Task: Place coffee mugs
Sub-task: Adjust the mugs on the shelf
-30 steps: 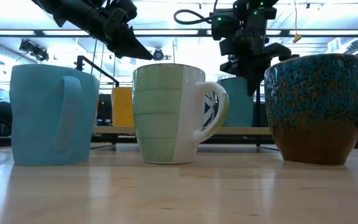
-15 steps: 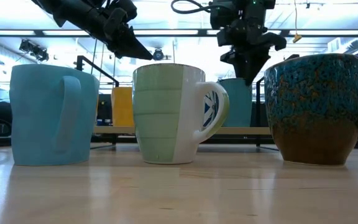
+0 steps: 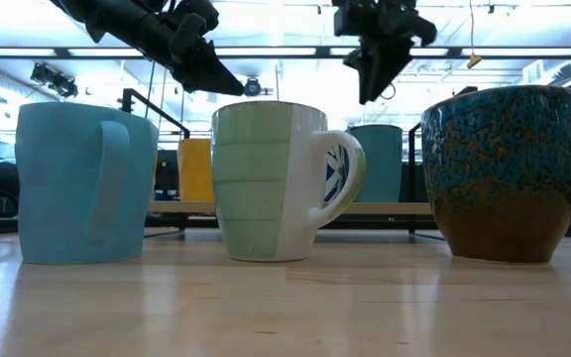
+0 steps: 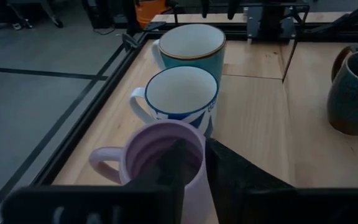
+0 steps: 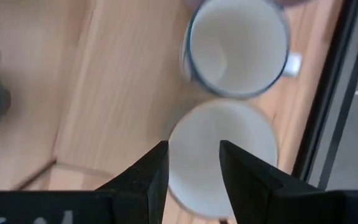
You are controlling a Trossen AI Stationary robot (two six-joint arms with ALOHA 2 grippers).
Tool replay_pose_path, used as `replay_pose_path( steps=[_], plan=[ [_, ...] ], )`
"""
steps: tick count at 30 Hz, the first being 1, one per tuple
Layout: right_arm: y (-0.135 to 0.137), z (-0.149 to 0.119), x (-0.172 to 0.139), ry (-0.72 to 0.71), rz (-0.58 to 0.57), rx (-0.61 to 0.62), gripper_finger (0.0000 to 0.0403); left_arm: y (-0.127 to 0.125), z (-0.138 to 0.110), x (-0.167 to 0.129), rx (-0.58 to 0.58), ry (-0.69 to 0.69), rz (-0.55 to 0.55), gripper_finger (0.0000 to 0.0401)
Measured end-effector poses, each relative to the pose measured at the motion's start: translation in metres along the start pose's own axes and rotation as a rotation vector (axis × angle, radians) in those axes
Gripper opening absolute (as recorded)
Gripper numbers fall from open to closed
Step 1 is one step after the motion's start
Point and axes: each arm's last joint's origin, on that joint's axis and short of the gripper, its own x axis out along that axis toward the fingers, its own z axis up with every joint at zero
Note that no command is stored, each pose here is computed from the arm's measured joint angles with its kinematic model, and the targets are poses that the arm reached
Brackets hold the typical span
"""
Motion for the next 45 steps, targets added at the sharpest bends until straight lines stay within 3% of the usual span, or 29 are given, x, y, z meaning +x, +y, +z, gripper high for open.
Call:
replay_pose_path(
  steps=[8,16,19,26,35,45],
  plan=[
    [0.008,0.022,0.001,-0.160,0.004,0.157,0.0149,0.000,0.000,0.000,-0.006,-0.001,-0.014,0.0077],
    [0.022,0.040,0.012,-0.261,-0.093,0.211,0.0149,0.000,0.003,0.000,0.009,-0.028,-0.012,0.0077],
    [0.032,0.044,0.022,-0.285,-0.090,0.199,0.0148,0.000,0.004,0.000,0.008,-0.045,-0.010,0.0077],
    [0.066,0.048,0.049,-0.283,-0.209,0.117,0.0144,0.000,0.004,0.000,-0.027,-0.042,-0.011,0.0077],
    [0.091,0.038,0.089,-0.325,-0.278,0.181,0.0144,0.000,0.003,0.000,-0.037,-0.036,-0.012,0.0077],
    [0.114,0.034,0.118,-0.279,-0.442,0.134,0.0144,0.000,0.004,0.000,-0.039,-0.047,-0.011,0.0077]
  ],
)
